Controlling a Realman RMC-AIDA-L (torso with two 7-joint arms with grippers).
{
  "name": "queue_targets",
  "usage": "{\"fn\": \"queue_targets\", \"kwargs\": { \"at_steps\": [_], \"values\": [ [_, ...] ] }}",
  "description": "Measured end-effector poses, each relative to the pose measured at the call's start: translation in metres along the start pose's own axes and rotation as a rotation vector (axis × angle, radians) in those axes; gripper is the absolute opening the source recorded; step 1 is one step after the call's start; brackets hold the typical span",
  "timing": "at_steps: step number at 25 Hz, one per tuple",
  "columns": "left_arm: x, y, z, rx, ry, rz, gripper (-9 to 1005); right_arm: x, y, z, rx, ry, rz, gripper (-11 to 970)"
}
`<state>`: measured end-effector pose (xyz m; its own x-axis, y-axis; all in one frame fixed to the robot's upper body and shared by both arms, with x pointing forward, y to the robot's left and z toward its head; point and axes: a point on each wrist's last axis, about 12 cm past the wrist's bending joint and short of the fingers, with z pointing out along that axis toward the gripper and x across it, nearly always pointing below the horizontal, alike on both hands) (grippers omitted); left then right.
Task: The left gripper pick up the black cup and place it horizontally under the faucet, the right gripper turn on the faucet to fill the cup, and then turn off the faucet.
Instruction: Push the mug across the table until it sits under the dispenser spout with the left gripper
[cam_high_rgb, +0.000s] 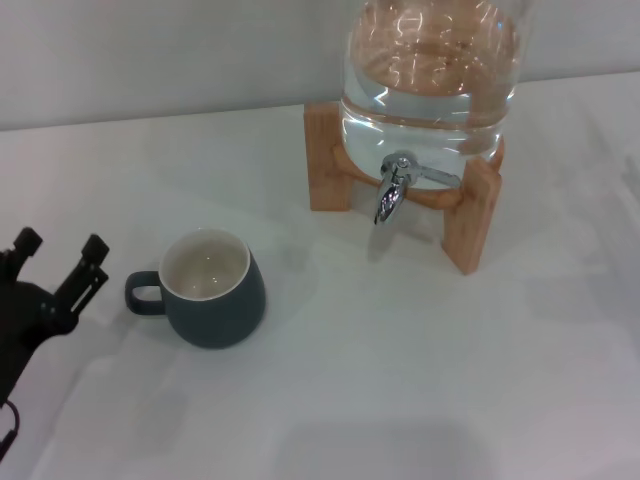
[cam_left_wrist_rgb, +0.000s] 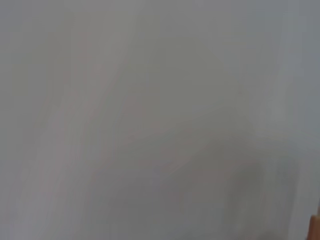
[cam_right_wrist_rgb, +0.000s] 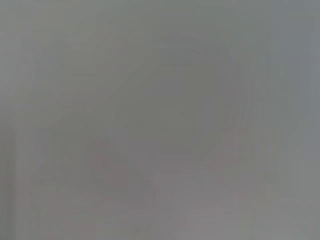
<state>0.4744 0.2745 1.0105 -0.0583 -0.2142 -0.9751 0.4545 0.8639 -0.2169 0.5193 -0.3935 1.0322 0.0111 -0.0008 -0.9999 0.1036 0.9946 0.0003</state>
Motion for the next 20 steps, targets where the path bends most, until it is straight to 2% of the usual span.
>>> {"fn": "queue_targets", "kwargs": {
  "at_steps": [8, 20],
  "values": [
    [0.01, -0.007, -0.006, -0.011, 0.02, -0.015, 885, -0.004, 0.006, 0.009, -0.017, -0.004, -0.003, 843],
    [0.019, -0.01, -0.019, -0.025, 0.06, -0.022, 885, -0.01, 0.007, 0.018, -0.025, -0.018, -0.017, 843]
  ]
}}
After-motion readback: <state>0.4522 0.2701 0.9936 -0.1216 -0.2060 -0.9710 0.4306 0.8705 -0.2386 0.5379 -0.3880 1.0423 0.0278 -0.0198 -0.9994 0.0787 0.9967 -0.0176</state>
